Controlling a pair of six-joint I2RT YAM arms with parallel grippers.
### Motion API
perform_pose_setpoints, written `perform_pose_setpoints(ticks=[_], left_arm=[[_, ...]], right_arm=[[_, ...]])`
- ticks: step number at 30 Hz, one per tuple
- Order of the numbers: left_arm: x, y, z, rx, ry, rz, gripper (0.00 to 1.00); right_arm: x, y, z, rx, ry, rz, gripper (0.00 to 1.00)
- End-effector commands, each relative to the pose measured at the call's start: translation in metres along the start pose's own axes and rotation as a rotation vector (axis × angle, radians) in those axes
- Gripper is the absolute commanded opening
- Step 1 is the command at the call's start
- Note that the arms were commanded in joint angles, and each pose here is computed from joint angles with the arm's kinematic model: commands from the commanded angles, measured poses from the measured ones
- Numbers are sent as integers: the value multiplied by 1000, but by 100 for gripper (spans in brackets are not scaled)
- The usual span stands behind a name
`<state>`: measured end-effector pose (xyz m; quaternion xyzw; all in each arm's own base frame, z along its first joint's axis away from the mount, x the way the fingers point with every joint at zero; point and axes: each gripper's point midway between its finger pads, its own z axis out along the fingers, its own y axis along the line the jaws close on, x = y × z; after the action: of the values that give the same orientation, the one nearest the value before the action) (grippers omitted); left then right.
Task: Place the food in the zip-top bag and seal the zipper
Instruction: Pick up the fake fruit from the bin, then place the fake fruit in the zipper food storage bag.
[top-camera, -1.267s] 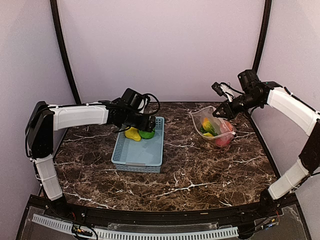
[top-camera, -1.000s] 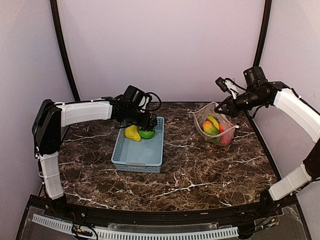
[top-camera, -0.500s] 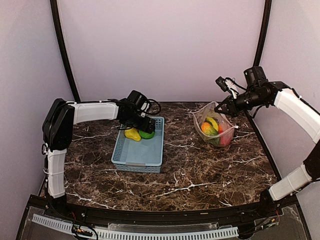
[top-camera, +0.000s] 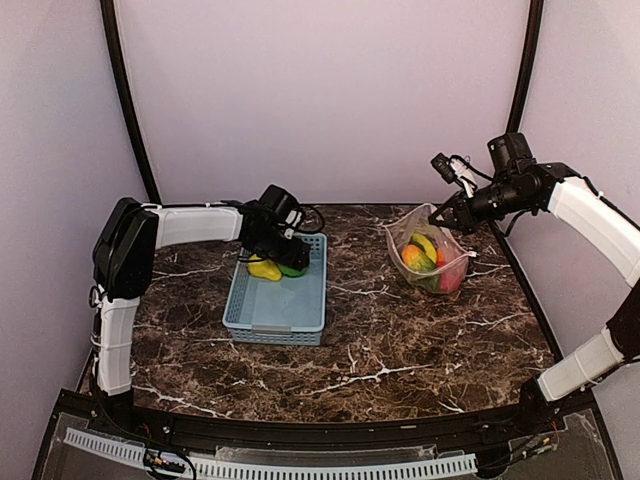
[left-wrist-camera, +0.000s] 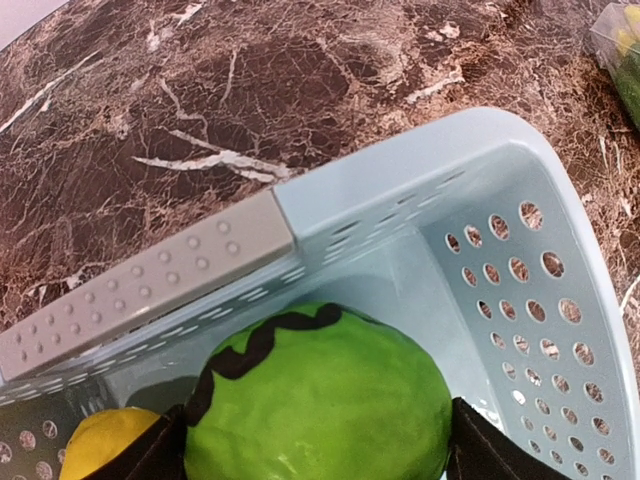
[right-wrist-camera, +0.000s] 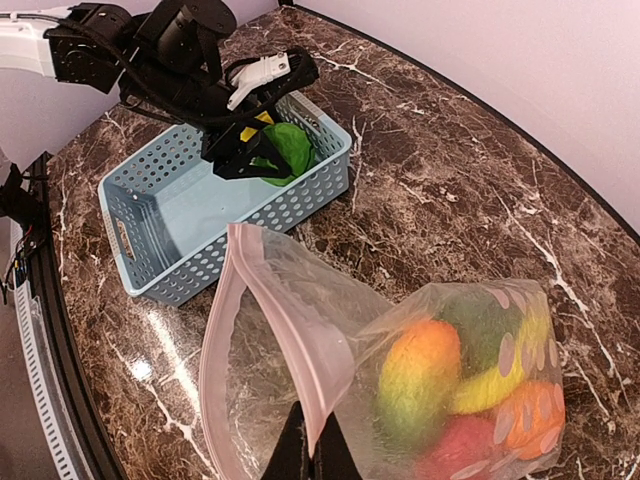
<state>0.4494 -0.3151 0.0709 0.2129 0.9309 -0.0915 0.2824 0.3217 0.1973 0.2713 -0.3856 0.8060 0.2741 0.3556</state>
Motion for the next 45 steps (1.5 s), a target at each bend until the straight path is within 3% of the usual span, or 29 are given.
perform_pose_setpoints(ticks=[1,6,9,16,19,23,28,32,38,42,45], left_arm=[[1,-1,-7,6,37,-12,69],[-10,-9,-30,33,16,-33,63],[-26,-18,-65,31,-48,-19,62],[-75,-54,-167,28,-341,22,60],[-91,-92,-206,105,-484,64,60],[-100,-110,-247,167,-632,34,60],[-105,-157,-296,489,-825,13,57],[-92,-204,-298,682,-817,93,57],[-91,-247,-286,722,-811,129,56],[-93,-267,-262,691,-767,124,54],[-97,-260,-236,511,-787,122,54]], right_arm=[[-5,2,1,-15,-27,-24,0],[-6,1,1,-15,-26,-25,0],[-7,1,0,-12,-27,-28,0],[-10,-4,7,6,3,-23,0],[-13,-3,11,-4,9,-22,0],[-21,1,12,-11,13,-34,0],[-27,3,12,6,23,-42,0],[-33,8,12,-5,23,-48,0],[-41,9,13,-17,20,-45,0],[-43,5,15,-7,29,-28,0],[-46,7,14,-11,24,-26,0]])
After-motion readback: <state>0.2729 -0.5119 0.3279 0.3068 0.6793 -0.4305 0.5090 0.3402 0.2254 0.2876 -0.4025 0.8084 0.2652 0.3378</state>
